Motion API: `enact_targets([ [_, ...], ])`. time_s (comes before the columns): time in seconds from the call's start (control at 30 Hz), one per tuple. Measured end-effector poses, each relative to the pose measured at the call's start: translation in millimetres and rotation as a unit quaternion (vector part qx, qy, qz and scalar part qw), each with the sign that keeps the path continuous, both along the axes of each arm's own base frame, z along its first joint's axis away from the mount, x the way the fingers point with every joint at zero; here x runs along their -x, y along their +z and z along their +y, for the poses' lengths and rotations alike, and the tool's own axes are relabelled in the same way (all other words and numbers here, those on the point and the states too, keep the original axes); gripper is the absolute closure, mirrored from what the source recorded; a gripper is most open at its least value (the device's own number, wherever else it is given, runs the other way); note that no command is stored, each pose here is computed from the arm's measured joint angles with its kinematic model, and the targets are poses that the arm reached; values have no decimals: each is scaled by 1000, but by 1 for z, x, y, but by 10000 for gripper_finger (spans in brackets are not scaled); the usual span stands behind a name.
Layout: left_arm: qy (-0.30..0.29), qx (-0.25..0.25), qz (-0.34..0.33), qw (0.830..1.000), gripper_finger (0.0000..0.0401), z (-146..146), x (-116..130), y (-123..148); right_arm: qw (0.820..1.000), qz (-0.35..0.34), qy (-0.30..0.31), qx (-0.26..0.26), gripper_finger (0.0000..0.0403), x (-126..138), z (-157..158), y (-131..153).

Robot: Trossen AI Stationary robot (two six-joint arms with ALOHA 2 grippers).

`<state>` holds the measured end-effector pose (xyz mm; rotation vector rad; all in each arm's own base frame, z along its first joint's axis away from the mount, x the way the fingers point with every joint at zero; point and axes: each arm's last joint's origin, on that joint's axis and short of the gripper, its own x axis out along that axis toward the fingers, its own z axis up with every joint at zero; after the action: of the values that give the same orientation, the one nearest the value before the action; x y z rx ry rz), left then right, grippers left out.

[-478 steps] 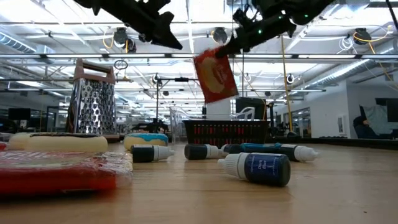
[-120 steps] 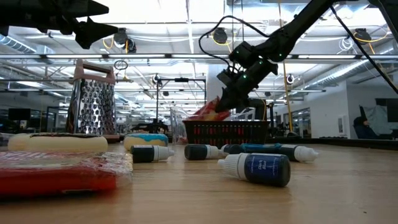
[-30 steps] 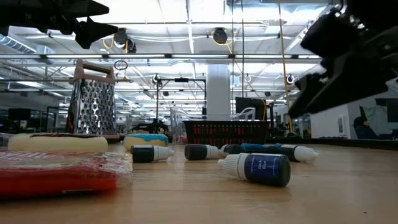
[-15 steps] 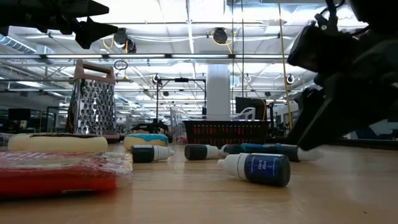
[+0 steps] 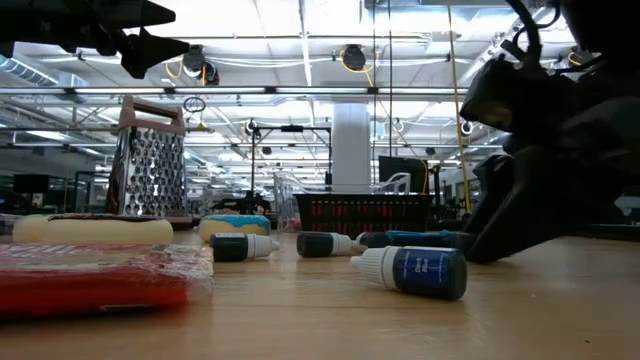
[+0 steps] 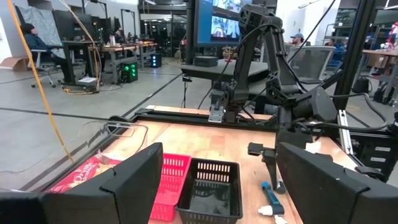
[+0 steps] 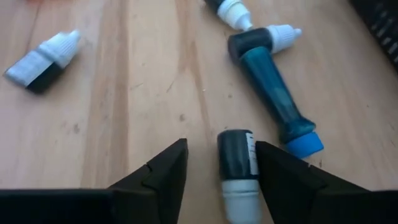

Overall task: Pick & Place Food Item
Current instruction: Put the green food coloring into the red bin

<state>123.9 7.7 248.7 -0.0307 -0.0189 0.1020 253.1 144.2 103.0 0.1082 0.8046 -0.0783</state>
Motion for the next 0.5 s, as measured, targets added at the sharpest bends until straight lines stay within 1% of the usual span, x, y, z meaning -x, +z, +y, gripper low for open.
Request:
enact_targets([
  [0.2,0,0,0,1000,91,0,0,0,1000,1,24,7,264,1,0,4],
  [0.5,0,0,0,1000,91,0,0,0,999,1,40,14,322,2,0,6],
])
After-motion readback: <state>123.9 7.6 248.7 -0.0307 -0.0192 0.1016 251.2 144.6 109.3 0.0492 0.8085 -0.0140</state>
